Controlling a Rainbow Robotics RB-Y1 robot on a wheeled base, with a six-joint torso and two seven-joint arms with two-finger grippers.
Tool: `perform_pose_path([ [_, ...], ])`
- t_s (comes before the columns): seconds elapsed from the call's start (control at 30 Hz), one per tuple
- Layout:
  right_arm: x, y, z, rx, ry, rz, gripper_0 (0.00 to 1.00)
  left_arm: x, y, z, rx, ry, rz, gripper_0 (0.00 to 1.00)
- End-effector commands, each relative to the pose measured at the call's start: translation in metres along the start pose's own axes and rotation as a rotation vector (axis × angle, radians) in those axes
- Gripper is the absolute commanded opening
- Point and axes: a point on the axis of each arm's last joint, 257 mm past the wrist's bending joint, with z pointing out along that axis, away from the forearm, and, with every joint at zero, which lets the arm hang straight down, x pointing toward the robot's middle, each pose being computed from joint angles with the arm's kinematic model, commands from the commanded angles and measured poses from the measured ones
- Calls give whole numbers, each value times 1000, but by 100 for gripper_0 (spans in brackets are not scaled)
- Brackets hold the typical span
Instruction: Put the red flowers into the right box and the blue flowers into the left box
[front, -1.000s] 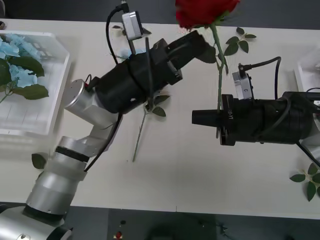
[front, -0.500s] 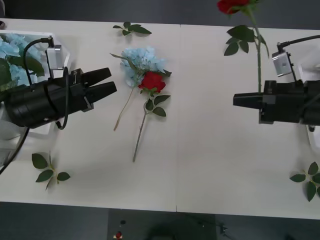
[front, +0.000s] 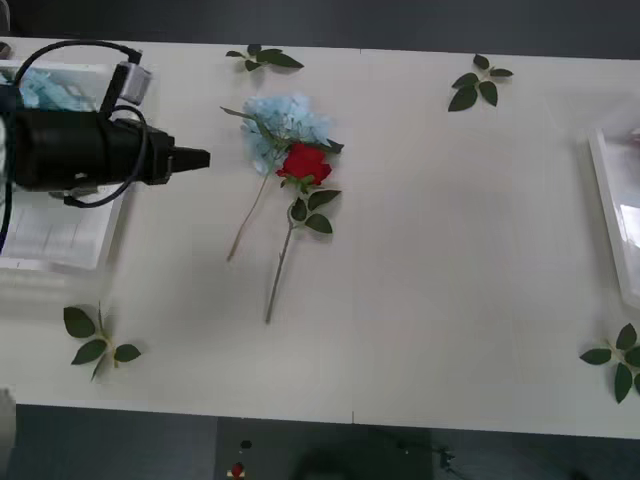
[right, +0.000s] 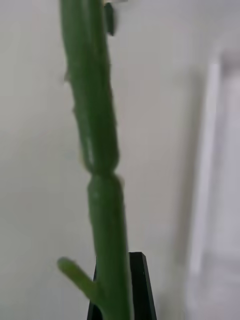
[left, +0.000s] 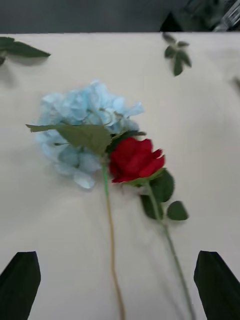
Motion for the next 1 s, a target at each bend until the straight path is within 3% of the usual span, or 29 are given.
perform_pose_path([
  [0.03,-6,-56,-30,170,2,111,0,-38,-15,32,-80,-10,-103,89],
  [0.37,24,-135,-40,406,11,174,0,-20,-20,85,-327,82,-86,89],
  [0.4,27,-141,-39,423,9,166,5,-13,-20,89,-346,101,-85,89],
  [0.43,27,-143,-38,429,3,163,25,-8,-20,93,-356,116,-85,89],
  [0.47,29,-146,-36,437,-4,159,70,-2,-20,98,-369,129,-77,89],
  [0.5,29,-148,-34,441,-12,155,100,4,-18,104,-378,139,-68,90],
  [0.87,20,-137,-25,406,-47,147,100,40,-5,129,-413,180,-48,89],
  [1.0,4,-110,-12,302,-98,228,100,50,5,125,-446,201,-31,89],
])
